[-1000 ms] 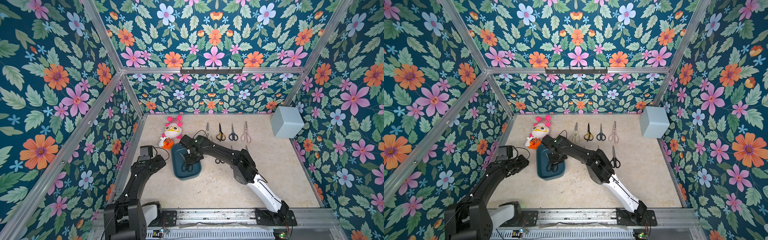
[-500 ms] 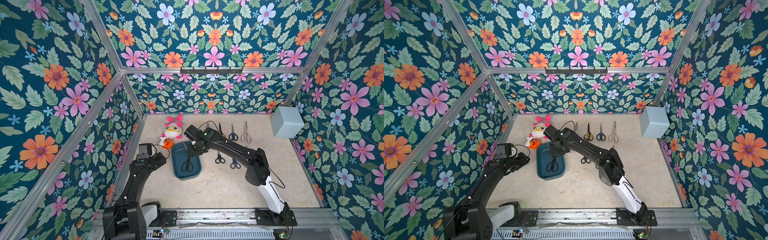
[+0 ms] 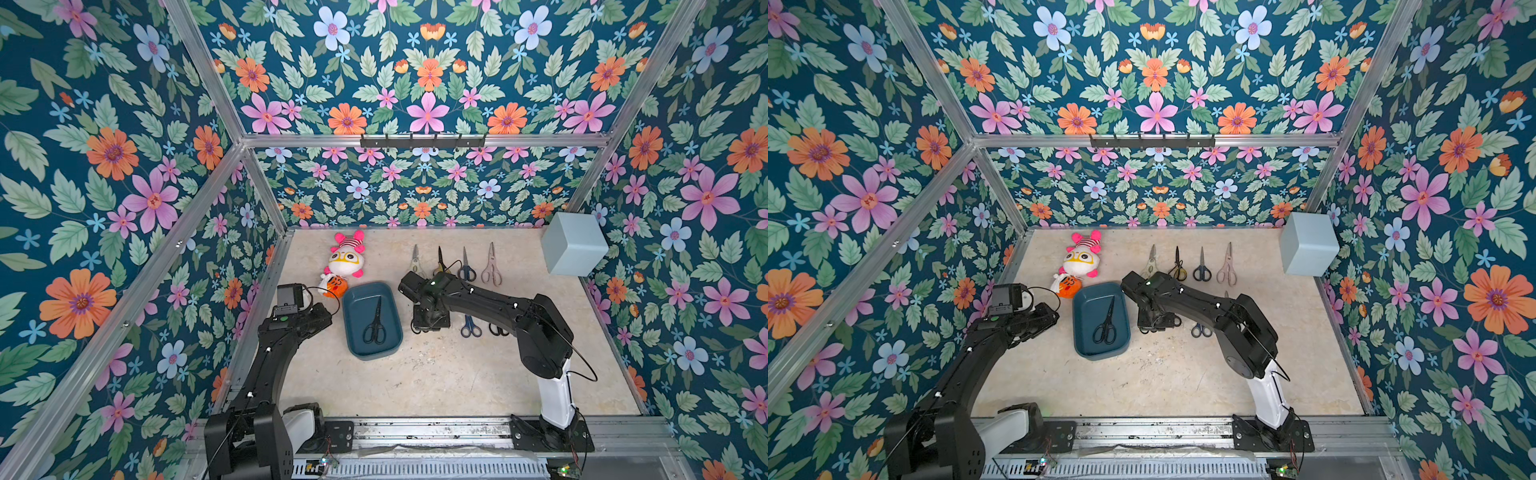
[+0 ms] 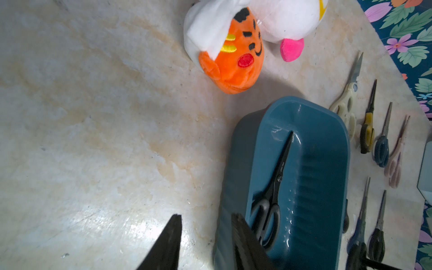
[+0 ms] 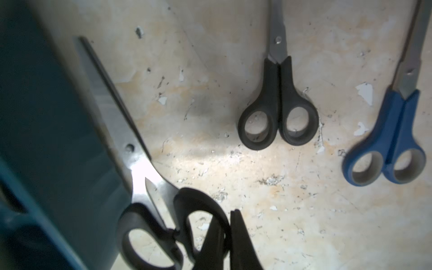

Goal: Take the scissors out of the storage box
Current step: Place the scissors at the center of the board, then pick up the scissors from the storage box.

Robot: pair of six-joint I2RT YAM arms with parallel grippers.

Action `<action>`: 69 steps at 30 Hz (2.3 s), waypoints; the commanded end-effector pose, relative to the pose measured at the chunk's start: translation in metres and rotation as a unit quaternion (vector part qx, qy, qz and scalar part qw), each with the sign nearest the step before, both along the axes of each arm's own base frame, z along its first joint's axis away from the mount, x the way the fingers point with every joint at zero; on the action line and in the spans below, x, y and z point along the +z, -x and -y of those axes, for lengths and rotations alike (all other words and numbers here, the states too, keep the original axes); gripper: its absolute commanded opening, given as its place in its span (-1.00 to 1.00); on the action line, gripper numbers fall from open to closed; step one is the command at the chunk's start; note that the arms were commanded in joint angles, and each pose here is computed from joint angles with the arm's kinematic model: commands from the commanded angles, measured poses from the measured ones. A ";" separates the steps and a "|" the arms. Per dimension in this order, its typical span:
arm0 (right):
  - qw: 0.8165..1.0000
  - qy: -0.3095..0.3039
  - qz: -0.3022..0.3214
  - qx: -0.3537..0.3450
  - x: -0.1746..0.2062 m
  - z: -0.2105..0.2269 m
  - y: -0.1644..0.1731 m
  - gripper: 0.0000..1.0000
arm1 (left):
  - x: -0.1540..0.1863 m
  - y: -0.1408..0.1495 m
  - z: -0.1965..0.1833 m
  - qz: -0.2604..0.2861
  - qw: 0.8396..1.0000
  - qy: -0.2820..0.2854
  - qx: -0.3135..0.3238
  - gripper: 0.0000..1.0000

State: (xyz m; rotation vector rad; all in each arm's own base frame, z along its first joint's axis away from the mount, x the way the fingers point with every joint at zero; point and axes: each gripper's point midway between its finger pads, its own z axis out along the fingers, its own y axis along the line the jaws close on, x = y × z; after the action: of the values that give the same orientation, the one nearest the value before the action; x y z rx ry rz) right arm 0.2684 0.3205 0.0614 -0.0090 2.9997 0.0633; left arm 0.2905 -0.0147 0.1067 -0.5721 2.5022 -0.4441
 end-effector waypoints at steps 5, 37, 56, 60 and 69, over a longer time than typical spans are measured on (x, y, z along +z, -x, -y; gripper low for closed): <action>1.000 -0.006 0.004 -0.017 -0.016 -0.022 -0.020 -1.00 | -0.002 0.006 -0.005 -0.005 1.000 -0.016 0.003 -0.17; 0.985 -0.118 0.077 0.102 0.062 -0.122 -0.031 -0.27 | -0.005 0.003 -0.006 0.007 1.000 -0.009 0.018 -0.16; 0.982 -0.124 -0.038 0.138 -0.003 -0.162 0.015 -0.23 | 0.009 -0.012 -0.015 0.023 0.998 -0.009 0.053 -0.16; 0.985 -0.117 -0.044 0.123 -0.013 -0.159 0.016 -0.23 | 0.011 -0.012 -0.017 0.022 0.998 -0.016 0.056 -0.16; 0.989 -0.093 -0.050 0.105 -0.034 -0.160 0.010 -0.28 | 0.010 -0.007 -0.019 0.014 0.998 -0.023 0.053 -0.15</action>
State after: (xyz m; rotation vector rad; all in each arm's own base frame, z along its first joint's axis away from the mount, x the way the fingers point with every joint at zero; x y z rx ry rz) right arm 0.2583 0.4858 0.0308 -0.3423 3.0508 0.4266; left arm 0.2991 0.0008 0.1159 -0.6736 2.4313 -0.3732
